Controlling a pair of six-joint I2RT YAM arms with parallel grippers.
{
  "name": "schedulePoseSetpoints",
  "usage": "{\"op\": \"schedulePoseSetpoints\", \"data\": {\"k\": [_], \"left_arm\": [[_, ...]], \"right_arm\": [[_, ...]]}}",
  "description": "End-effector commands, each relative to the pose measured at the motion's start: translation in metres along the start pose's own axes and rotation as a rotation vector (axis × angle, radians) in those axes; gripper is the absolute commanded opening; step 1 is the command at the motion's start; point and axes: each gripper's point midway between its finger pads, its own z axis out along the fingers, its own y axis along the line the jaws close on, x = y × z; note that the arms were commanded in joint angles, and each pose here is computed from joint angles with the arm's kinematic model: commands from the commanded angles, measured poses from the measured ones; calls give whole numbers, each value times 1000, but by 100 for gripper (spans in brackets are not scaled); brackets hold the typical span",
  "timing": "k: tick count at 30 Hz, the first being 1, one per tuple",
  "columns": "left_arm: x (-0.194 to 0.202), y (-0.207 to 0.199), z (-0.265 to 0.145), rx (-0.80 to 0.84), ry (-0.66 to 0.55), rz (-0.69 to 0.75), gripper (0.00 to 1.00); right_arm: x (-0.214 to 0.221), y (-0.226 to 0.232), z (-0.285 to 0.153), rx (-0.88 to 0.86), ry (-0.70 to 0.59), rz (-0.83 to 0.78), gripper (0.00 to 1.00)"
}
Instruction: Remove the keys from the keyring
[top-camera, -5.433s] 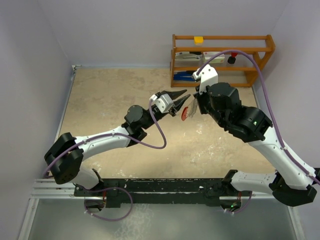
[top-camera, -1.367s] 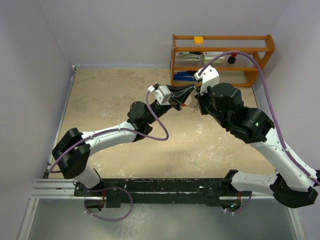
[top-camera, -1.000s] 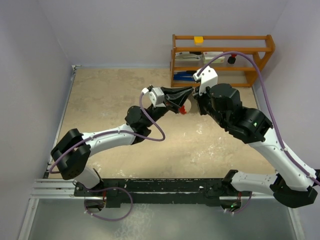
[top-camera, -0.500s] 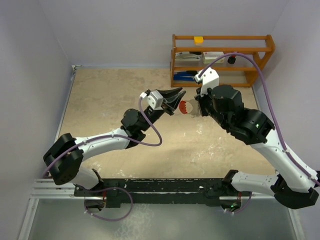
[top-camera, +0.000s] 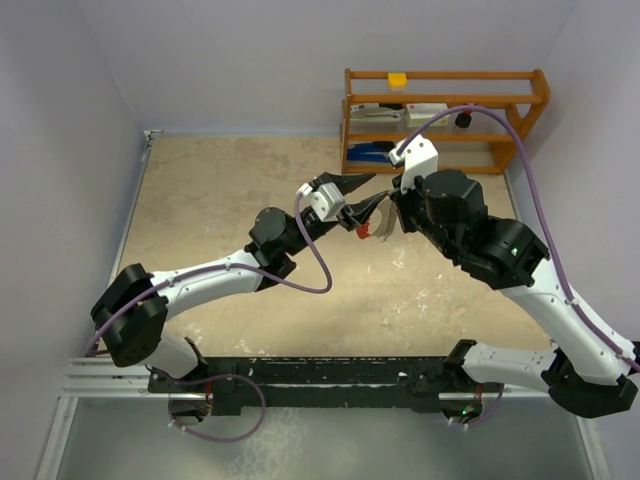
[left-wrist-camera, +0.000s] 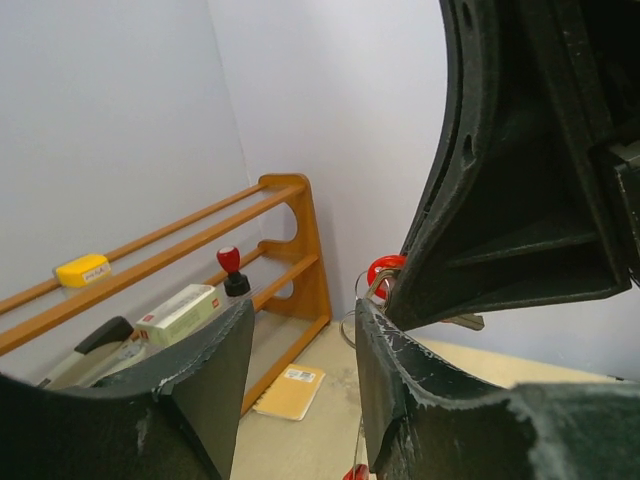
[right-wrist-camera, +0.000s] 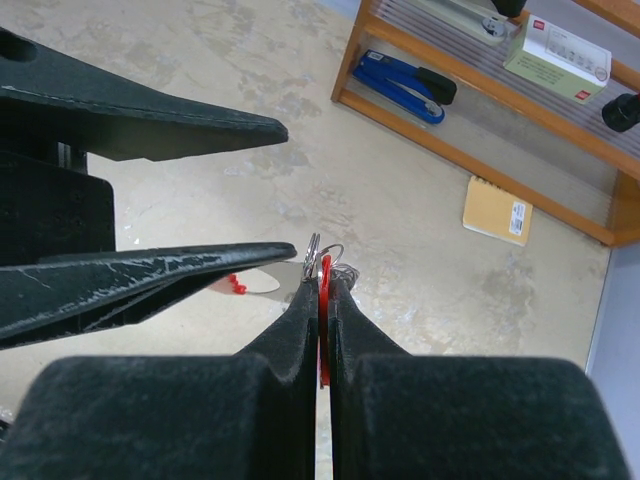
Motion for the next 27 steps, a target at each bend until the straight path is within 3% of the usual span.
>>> {"op": "schedulePoseSetpoints", "data": {"k": [1,14,27], "left_arm": [[-12,-7,14,57,-28,52,43],[9,-1,13,41,42,113,44],[2,-25,20,168,-24,74,38]], "right_arm": [[-19,-5,-7,6,-62,24,0],[-21,-4,-7,3,-61,23,0],[-20,-1,-4,-3,-54,18,0]]}}
